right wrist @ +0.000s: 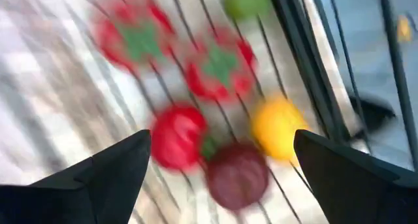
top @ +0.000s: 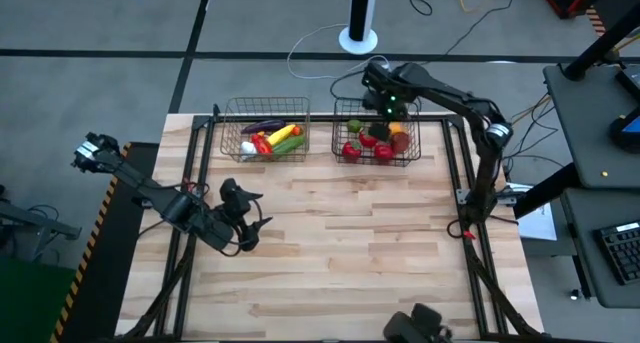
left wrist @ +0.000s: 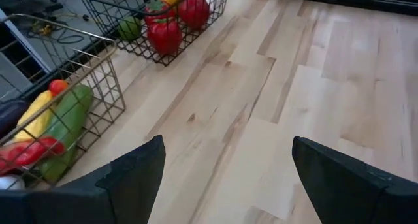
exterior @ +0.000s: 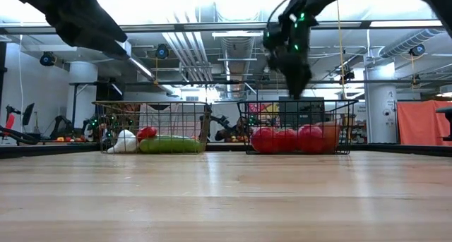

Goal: Sort produce into baskets
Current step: Return to Home Position

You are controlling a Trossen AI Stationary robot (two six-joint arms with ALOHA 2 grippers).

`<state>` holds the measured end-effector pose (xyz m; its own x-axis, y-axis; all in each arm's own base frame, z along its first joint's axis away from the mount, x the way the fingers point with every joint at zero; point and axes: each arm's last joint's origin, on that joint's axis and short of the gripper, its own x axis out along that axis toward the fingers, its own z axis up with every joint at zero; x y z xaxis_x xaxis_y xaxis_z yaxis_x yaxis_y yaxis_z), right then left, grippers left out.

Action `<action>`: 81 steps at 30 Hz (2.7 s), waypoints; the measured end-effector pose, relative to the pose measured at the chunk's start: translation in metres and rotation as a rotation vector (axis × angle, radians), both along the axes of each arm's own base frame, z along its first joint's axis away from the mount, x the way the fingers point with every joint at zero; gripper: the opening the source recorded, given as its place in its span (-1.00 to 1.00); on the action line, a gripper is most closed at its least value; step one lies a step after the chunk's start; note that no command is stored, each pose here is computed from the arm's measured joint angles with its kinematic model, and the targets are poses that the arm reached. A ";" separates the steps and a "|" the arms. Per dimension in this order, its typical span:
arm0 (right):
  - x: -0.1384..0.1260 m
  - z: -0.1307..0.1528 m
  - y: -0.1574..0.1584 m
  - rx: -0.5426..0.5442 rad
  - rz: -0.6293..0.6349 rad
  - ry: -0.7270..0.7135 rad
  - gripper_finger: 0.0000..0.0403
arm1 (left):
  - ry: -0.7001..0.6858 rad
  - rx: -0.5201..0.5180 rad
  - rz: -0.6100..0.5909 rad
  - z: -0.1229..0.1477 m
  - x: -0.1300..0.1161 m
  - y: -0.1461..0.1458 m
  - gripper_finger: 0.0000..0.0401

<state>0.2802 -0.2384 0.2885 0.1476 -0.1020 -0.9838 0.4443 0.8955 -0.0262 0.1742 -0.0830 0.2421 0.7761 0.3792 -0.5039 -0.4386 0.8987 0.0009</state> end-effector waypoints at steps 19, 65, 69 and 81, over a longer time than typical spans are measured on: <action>0.047 0.006 0.161 -0.319 0.635 -1.228 0.83 | -0.240 0.245 0.017 0.030 0.044 0.020 0.57; -0.137 -0.048 0.188 -0.531 0.442 -1.607 0.83 | -0.674 0.182 0.066 -0.050 -0.086 0.085 0.58; -0.156 -0.055 0.192 -0.551 0.402 -1.672 0.83 | -0.673 0.170 0.069 -0.058 -0.084 0.084 0.58; -0.181 -0.081 0.203 -0.547 0.399 -1.703 0.83 | -0.615 0.221 0.056 -0.062 -0.082 0.084 0.58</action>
